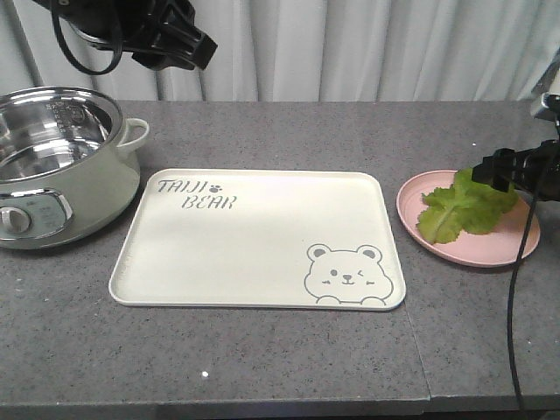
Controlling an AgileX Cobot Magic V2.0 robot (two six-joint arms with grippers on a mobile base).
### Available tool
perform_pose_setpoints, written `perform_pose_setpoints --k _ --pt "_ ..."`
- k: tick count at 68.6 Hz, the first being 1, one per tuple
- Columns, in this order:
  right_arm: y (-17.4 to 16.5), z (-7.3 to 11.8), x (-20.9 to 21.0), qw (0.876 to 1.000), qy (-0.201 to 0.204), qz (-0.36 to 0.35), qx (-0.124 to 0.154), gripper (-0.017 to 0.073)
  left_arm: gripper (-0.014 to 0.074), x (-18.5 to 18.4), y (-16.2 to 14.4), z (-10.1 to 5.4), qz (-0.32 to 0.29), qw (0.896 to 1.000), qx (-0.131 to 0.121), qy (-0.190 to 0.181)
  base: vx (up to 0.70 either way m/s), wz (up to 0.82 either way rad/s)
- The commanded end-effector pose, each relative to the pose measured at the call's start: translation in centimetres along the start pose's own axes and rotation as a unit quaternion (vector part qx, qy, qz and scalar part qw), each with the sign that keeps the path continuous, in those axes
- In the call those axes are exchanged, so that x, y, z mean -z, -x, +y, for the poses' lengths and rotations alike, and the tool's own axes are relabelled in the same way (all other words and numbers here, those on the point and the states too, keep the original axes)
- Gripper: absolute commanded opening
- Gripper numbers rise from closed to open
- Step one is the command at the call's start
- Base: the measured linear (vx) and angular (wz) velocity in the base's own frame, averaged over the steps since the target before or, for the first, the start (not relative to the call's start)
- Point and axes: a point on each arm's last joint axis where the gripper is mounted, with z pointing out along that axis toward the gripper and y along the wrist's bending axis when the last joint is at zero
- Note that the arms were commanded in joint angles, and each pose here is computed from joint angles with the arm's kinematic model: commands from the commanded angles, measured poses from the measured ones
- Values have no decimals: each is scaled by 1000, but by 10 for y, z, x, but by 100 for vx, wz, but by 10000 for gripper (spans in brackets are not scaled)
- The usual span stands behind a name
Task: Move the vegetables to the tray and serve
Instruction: 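Open the right gripper to release the lettuce on the plate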
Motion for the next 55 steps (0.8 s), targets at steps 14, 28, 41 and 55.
perform_pose_setpoints --k 14,28,41,55 --pt "50 -2 55 996 -55 -59 -46 475 376 24 5 3 -43 999 8 5 0 0" --pt "42 -15 70 997 -48 16 -60 468 376 24 5 3 -43 999 8 5 0 0" --pt "29 -25 64 993 -55 69 -78 468 376 24 5 3 -43 999 8 5 0 0" --pt "15 -33 44 987 -44 115 -104 468 376 24 5 3 -43 999 8 5 0 0"
